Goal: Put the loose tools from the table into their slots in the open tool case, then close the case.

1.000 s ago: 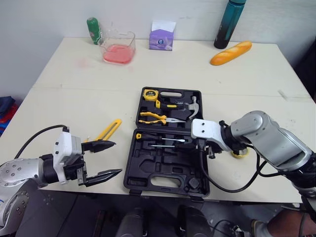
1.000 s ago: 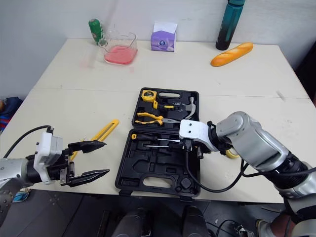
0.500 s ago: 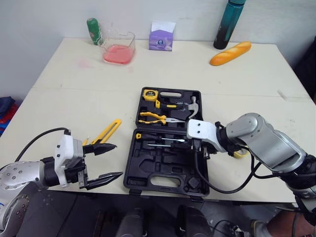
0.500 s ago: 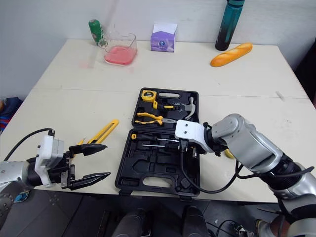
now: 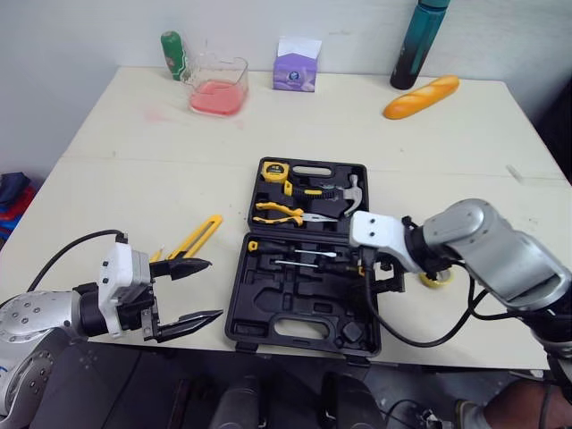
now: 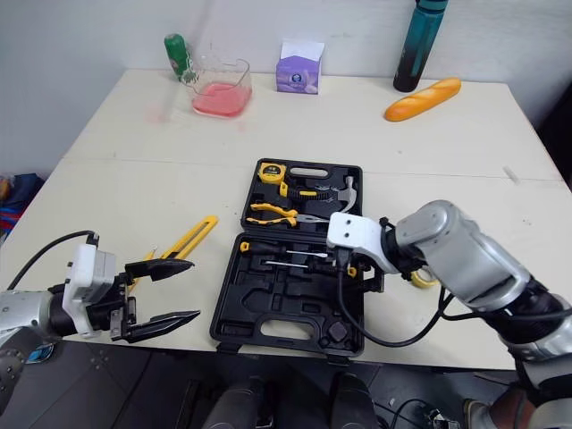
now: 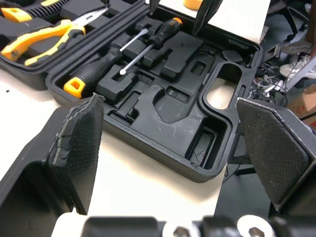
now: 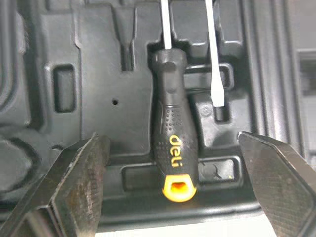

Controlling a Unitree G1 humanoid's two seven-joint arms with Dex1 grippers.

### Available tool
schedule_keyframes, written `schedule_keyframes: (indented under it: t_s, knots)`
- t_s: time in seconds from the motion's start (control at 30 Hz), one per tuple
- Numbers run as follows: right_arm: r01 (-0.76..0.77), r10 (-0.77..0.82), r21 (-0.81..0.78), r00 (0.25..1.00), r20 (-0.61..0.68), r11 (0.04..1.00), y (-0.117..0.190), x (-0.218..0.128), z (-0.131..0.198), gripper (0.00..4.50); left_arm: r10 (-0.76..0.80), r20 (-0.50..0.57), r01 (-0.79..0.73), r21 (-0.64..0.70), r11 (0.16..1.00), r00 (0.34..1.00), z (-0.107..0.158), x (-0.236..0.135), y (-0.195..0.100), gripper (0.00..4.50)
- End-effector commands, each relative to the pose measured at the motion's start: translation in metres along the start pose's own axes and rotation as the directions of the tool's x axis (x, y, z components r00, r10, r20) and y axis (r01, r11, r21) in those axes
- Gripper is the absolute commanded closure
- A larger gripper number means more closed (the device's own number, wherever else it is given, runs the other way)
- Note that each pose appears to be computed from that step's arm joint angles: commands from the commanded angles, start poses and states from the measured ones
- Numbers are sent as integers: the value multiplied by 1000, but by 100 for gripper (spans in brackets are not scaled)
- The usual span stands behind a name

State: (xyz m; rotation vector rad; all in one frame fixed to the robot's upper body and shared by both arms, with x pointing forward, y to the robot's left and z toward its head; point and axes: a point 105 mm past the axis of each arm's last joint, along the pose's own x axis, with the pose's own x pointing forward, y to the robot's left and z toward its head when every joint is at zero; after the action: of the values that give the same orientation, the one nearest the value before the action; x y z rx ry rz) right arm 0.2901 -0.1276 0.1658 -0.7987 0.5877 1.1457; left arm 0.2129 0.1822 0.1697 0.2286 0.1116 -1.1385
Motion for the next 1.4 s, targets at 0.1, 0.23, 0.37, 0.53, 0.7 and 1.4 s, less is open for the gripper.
schedule_keyframes:
  t_s: [0.1,0.23,0.37,0.53,0.7,1.4]
  knots:
    - [42,-45,16,978,202,999,-13,-27,-7,22,4,51,-6,29,1000,999,13,-1,2,0]
    - [39,-49,37,949,312,999,-11,-29,-18,22,1,52,-3,27,1000,999,13,1,3,0]
    - [-16,-9,46,860,511,999,0,-29,-20,22,-2,47,0,30,1000,999,13,1,5,0]
    - [-93,46,42,780,624,995,14,-18,-15,111,-4,43,2,36,999,999,15,2,5,0]
    - [-77,54,7,760,647,997,15,4,-7,355,4,35,-5,43,999,999,15,4,4,0]
    - [-102,99,-32,771,629,994,7,49,3,447,18,31,-19,39,999,999,12,5,-7,0]
